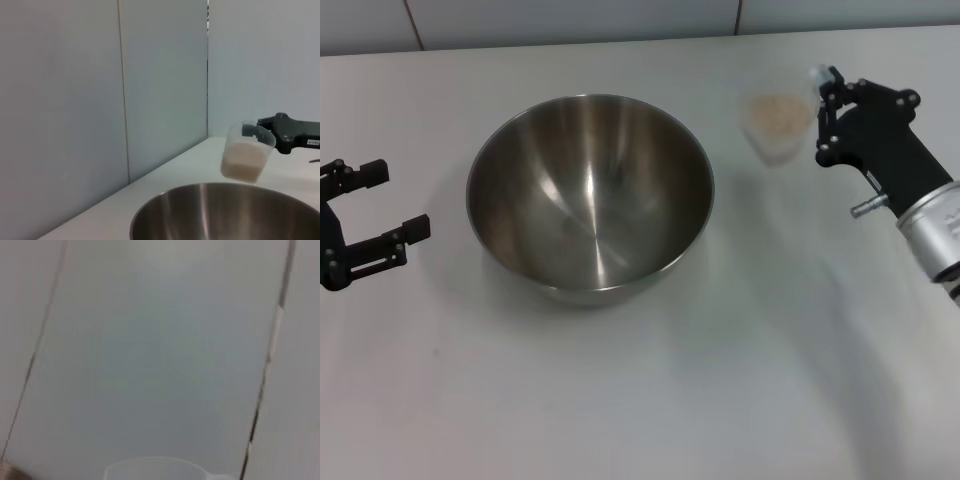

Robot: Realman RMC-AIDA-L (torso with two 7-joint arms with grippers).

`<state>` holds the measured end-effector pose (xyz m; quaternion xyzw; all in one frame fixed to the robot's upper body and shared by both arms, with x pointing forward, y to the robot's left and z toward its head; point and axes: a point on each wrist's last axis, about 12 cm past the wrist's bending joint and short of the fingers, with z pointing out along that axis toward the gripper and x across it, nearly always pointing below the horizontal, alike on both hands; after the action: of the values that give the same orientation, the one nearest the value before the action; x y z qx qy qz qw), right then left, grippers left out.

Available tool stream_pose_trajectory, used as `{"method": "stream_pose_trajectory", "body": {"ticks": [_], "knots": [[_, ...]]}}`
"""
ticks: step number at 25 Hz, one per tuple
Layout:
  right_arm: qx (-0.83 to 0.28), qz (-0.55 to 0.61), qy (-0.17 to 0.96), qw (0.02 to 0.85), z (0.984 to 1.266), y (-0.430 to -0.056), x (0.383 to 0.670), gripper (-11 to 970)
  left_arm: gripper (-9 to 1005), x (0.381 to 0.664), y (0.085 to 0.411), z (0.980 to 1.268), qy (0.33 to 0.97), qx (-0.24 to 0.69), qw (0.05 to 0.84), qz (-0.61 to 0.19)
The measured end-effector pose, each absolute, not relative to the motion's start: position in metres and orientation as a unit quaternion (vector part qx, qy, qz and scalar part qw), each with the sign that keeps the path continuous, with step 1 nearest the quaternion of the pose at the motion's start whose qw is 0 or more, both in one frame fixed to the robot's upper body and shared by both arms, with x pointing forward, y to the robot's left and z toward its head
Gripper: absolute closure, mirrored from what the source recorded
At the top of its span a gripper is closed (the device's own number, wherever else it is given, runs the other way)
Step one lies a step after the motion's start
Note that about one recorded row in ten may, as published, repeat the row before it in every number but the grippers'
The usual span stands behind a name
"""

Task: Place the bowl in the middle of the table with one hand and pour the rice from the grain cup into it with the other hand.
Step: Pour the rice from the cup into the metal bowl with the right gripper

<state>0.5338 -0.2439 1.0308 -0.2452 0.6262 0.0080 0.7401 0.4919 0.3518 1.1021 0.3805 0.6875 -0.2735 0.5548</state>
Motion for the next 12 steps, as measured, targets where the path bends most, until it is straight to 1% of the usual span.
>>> {"method": "stream_pose_trajectory", "body": {"ticks": [6, 12], "knots": [[-0.315, -0.055, 0.575, 0.753, 1.042, -0.227, 0.543, 945, 214, 0.491, 0.35, 1.101, 0.683, 0.382, 0.56, -0.272], [-0.353, -0.09, 0.538, 0.76, 1.05, -0.216, 0.551, 945, 213, 0.489, 0.349, 1.099, 0.684, 0.367, 0.569, -0.272]]}}
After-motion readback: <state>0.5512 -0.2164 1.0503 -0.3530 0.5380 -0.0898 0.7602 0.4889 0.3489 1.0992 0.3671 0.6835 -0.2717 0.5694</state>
